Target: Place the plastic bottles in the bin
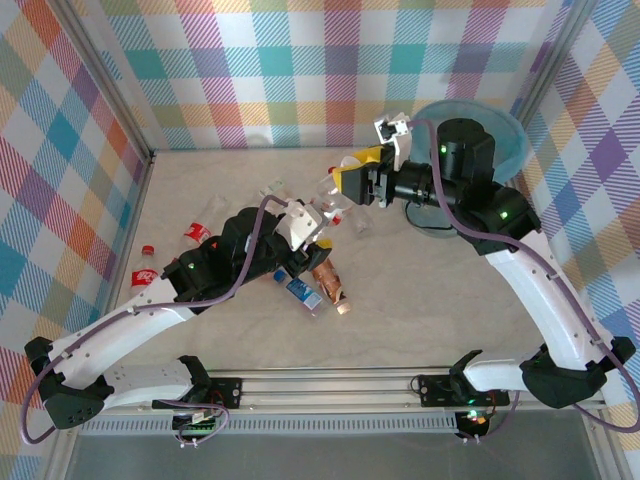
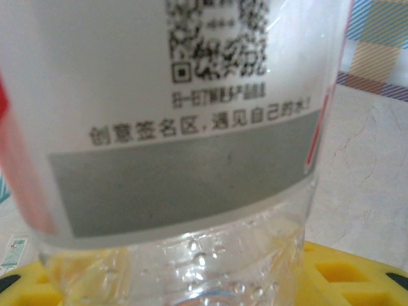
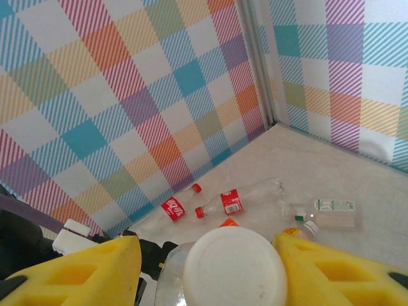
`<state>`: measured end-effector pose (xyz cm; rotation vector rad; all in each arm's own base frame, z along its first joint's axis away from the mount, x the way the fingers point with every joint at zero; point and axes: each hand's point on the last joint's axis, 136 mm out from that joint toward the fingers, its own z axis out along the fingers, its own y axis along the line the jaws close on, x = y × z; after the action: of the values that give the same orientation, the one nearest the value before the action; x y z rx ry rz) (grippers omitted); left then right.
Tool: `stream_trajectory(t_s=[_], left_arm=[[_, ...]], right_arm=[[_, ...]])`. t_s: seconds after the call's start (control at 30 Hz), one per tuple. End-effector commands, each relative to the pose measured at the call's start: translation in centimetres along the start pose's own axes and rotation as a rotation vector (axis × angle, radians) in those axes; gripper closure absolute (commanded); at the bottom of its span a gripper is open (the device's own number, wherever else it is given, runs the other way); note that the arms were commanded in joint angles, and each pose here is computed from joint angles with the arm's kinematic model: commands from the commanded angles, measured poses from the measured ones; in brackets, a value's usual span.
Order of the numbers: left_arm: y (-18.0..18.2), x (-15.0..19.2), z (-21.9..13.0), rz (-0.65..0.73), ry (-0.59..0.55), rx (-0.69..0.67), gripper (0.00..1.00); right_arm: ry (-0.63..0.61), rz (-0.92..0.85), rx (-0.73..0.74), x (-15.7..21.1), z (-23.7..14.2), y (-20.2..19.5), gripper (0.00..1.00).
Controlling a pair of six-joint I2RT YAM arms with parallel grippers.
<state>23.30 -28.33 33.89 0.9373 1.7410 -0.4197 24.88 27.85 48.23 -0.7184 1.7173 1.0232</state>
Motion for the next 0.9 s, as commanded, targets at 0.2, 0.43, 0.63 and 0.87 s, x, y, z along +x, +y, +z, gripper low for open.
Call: stream_trajectory(t_s=[0.2, 0.43, 0.63, 0.87], left_arm=[[-0.3, -1.1, -0.2, 0.022, -0.050, -0.001, 0.44], [-0.3, -1.2, -0.1, 0.022, -0.052, 0.000, 0.44], [-0.1, -1.7, -0.4, 0.007, -0.072, -0.006, 0.41], [0.4, -2.0, -0.6, 0.008, -0.085, -0.032, 0.33]], right_arm=[[0.007, 0.017, -0.063, 0.1, 0.2, 0.4, 0.51], [0.024, 0.006, -0.051, 0.5, 0.2, 0.2, 0.58], [0.031, 0.004, -0.037, 0.8, 0.2, -0.1, 0.68], [0.004, -0.021, -0.010, 0.2, -0.8, 0.0, 0.78]])
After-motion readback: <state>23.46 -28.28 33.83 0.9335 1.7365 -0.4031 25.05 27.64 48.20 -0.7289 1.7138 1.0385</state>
